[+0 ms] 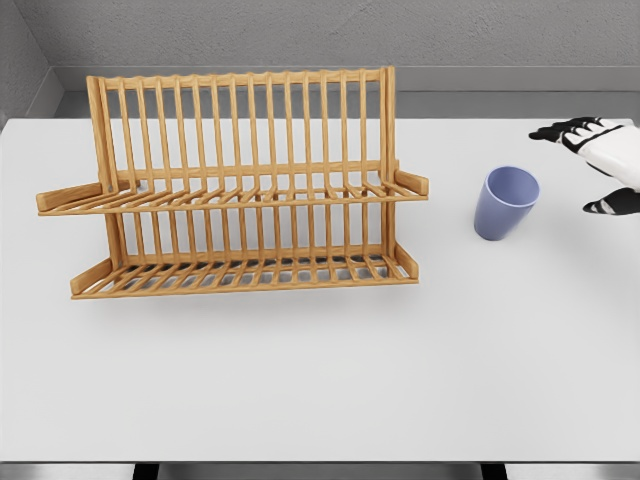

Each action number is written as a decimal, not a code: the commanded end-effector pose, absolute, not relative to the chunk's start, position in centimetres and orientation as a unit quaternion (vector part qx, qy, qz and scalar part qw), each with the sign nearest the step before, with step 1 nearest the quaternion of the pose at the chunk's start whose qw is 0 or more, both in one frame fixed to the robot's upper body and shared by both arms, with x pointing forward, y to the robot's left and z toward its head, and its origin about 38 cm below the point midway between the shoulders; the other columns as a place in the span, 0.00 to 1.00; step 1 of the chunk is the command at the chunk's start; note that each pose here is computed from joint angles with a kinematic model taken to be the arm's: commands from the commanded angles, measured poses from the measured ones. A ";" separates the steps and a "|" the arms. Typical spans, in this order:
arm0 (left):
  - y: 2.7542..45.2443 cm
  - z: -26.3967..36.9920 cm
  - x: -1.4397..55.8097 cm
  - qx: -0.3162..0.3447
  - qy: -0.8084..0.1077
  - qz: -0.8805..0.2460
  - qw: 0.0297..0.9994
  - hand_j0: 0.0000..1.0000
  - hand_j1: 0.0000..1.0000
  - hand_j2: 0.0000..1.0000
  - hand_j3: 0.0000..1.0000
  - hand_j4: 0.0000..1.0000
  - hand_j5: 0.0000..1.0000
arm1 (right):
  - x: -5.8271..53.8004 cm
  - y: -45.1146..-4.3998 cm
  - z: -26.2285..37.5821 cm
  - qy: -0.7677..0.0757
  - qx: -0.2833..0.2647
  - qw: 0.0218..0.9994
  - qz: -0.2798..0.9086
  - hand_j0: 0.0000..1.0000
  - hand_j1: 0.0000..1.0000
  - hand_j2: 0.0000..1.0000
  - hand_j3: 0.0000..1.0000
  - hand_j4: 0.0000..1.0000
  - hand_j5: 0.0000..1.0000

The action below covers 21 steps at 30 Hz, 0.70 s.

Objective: Right arm put cup on second shelf

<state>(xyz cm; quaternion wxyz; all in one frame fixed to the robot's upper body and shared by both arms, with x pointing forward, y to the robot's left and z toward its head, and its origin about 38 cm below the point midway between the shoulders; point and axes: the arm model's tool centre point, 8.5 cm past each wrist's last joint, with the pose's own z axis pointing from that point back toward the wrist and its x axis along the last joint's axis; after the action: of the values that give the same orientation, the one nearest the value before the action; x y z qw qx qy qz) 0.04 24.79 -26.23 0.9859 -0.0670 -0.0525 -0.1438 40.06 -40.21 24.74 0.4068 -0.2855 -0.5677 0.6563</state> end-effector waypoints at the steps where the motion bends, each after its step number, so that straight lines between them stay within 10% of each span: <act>1: 24.8 -26.2 0.0 -0.067 -0.053 -0.144 0.986 1.00 1.00 1.00 1.00 1.00 1.00 | 40.0 -40.1 24.9 -0.570 -0.285 0.405 0.655 1.00 1.00 1.00 1.00 1.00 1.00; 21: 24.8 -26.2 0.0 -0.067 -0.053 -0.144 0.986 1.00 1.00 1.00 1.00 1.00 1.00 | 45.1 -34.6 25.4 -0.461 -0.197 0.407 0.763 1.00 1.00 1.00 1.00 1.00 1.00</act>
<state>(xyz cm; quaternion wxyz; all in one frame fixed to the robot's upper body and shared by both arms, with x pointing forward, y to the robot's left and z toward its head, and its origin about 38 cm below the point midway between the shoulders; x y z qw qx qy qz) 0.04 24.79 -26.23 0.9859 -0.0670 -0.0525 -0.1438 45.09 -35.26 26.68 0.4046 -0.2123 -0.4687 0.7560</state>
